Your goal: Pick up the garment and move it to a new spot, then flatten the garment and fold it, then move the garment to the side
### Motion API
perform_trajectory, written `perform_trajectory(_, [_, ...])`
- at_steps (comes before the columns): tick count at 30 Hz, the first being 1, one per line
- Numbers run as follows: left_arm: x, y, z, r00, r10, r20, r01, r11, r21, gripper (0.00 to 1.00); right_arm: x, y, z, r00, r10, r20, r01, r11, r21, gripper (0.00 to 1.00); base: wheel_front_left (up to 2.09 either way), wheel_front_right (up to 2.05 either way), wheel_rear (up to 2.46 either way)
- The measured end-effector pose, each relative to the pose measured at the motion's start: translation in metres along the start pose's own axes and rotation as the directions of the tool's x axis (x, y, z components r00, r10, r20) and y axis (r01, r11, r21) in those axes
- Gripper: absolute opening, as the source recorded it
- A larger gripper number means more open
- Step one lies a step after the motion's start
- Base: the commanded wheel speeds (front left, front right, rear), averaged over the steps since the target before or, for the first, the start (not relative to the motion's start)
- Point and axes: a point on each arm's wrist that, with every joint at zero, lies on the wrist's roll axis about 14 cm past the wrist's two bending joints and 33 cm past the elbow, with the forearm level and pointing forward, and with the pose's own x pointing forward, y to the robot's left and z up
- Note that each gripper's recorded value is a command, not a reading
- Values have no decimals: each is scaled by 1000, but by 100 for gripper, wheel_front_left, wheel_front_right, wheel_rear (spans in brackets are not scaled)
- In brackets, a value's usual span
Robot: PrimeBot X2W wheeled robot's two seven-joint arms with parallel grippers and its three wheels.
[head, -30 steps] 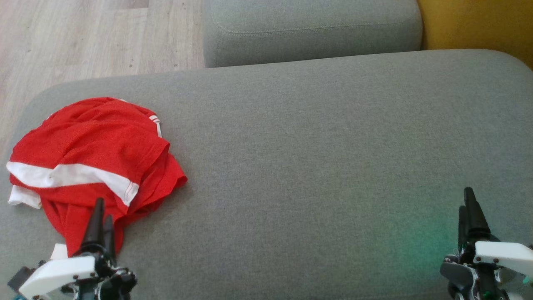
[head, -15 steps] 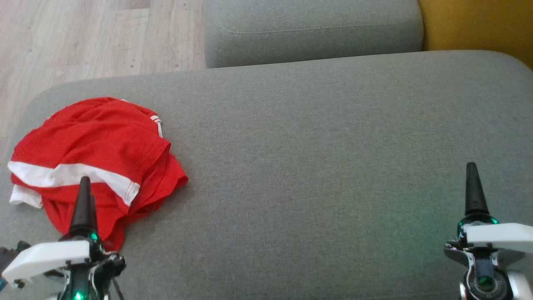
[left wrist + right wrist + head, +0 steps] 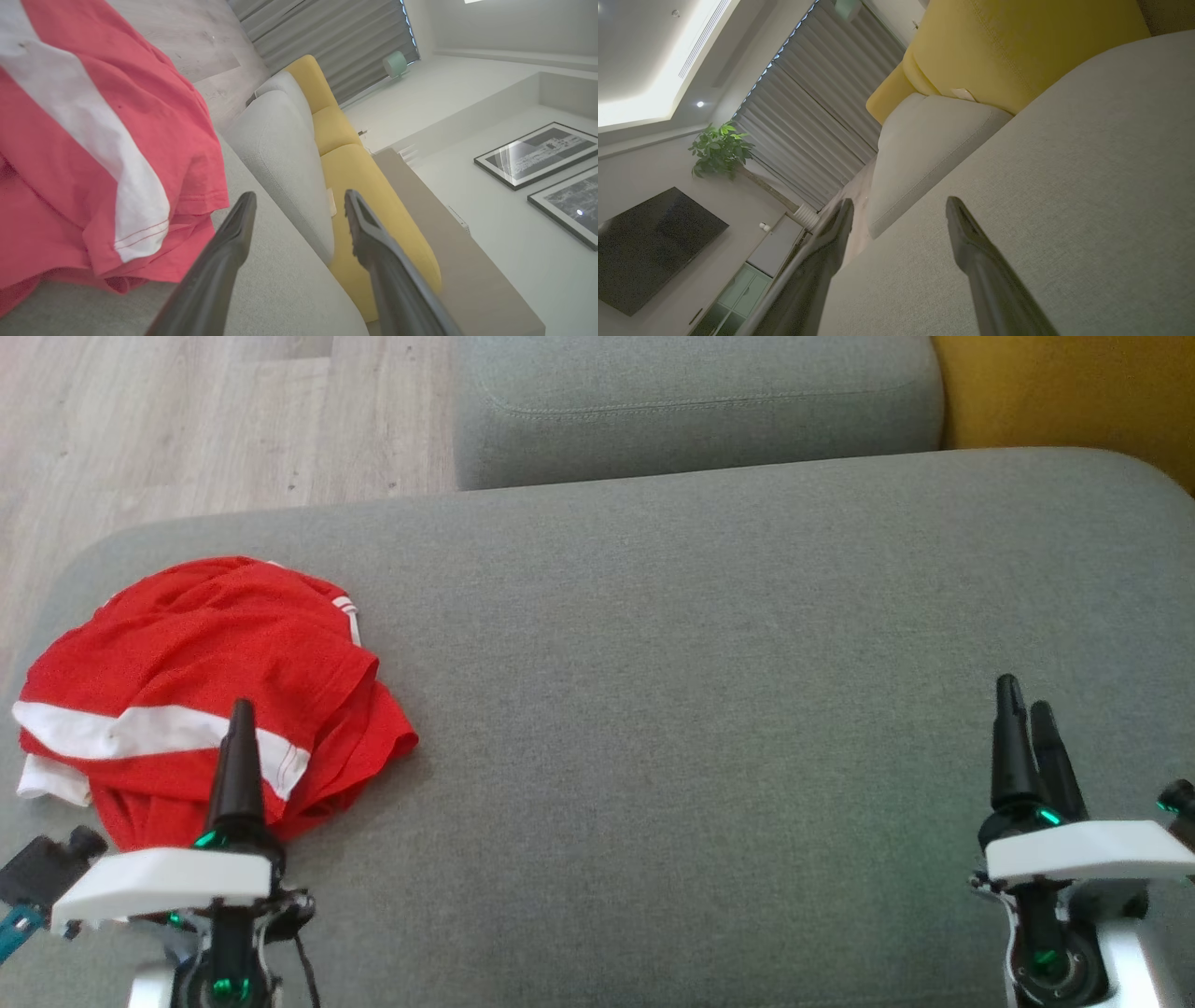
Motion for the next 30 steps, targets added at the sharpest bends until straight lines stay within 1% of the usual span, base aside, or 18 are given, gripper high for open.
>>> perform_trajectory(6, [0, -10, -10, 999, -29, -22, 31, 992, 120, 100, -1, 7, -1, 1000, 23, 2, -23, 994, -106, 100, 0, 0, 0])
perform_trajectory(11, [0, -18, -18, 998, -56, -40, 63, 974, 217, 100, -1, 11, -3, 999, 39, -7, -39, 980, -194, 100, 0, 0, 0])
perform_trajectory(20, [-3, -30, -24, 996, -87, -38, 95, 924, 371, 100, -1, 17, -5, 998, 65, -12, -65, 938, -341, 100, 0, 0, 0])
perform_trajectory(21, [-3, -30, -24, 996, -87, -38, 95, 924, 371, 100, -1, 17, -5, 998, 65, -12, -65, 938, -341, 100, 0, 0, 0])
perform_trajectory(23, [-4, -32, -26, 995, -94, -42, 103, 910, 401, 100, -2, 19, -5, 997, 72, -9, -70, 928, -367, 100, 0, 0, 0])
perform_trajectory(27, [-7, -32, -26, 995, -92, -33, 97, 889, 448, 100, -2, 21, -5, 996, 83, -8, -79, 904, -420, 100, 0, 0, 0])
perform_trajectory(30, [-7, -39, -27, 993, -116, -33, 118, 869, 481, 100, -2, 24, -4, 996, 94, -6, -87, 885, -458, 100, 0, 0, 0])
